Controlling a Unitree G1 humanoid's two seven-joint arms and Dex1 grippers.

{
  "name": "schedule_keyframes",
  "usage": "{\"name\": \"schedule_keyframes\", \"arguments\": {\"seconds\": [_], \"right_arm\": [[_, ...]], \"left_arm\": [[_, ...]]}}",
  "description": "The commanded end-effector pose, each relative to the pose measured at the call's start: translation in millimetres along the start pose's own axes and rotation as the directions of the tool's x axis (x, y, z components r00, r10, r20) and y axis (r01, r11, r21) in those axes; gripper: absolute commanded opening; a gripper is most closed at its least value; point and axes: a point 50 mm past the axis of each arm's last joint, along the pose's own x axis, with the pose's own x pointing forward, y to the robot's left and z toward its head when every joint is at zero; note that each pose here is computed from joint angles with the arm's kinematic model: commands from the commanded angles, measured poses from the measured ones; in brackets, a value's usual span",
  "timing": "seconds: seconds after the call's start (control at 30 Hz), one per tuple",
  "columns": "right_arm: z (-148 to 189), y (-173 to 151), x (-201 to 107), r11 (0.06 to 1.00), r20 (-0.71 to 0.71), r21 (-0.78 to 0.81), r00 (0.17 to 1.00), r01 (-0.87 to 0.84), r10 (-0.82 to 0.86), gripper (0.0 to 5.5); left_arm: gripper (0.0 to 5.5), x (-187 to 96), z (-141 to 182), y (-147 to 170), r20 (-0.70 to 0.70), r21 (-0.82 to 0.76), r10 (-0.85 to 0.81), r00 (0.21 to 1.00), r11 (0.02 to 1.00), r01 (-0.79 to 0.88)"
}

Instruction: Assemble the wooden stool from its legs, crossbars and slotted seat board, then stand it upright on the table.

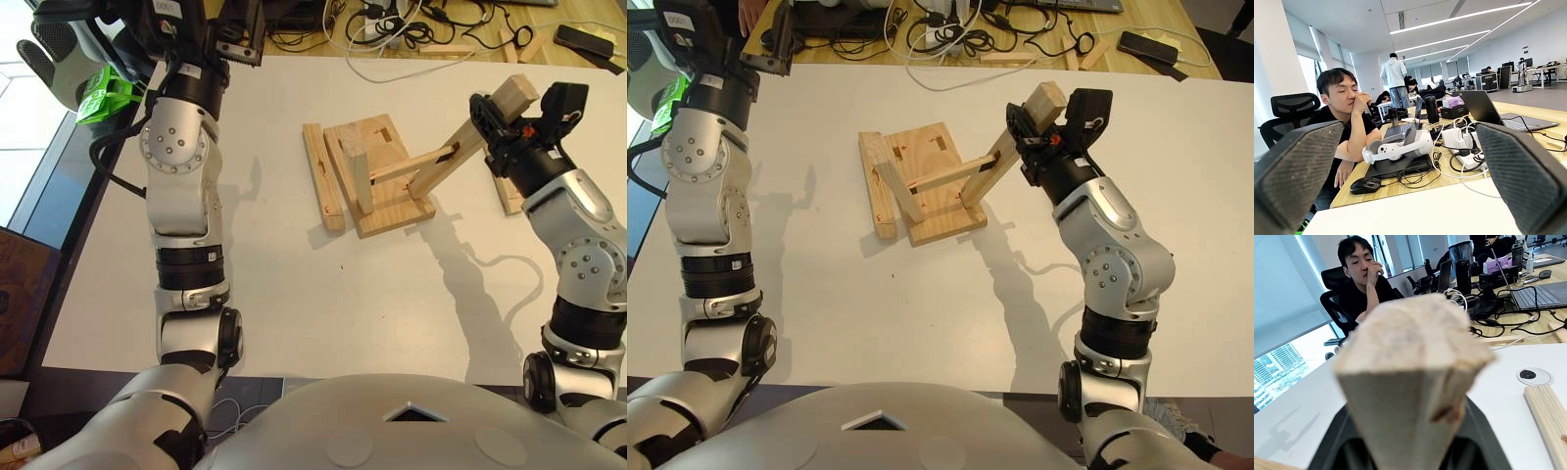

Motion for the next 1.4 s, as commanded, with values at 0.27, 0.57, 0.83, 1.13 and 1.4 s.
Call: {"name": "schedule_keyframes", "arguments": {"seconds": [0.27,0.57,0.83,1.13,1.4], "right_arm": [[-37,0,7,0.994,-0.313,-0.106,0.95,-0.017,-0.017,1.01],[-40,-11,9,0.964,-0.412,-0.265,0.906,-0.011,-0.102,2.31],[21,12,21,0.949,0.071,-0.313,0.997,0.019,0.003,3.13],[110,61,24,0.804,0.413,-0.594,0.864,0.015,0.289,2.87],[-32,45,17,0.954,-0.448,-0.102,0.87,-0.282,0.209,1.55]], "left_arm": [[4.94,3,4,-2,0.007,0.008,-0.004,1.0,1.0,0.003],[4.94,4,5,-2,0.011,0.005,-0.001,1.0,1.0,0.001],[4.94,4,3,-4,0.007,0.003,-0.004,1.0,1.0,0.004],[4.94,3,2,-4,0.01,0.007,-0.007,1.0,1.0,0.007],[4.94,3,5,-3,0.022,0.007,0.006,1.0,1.0,-0.006]]}}
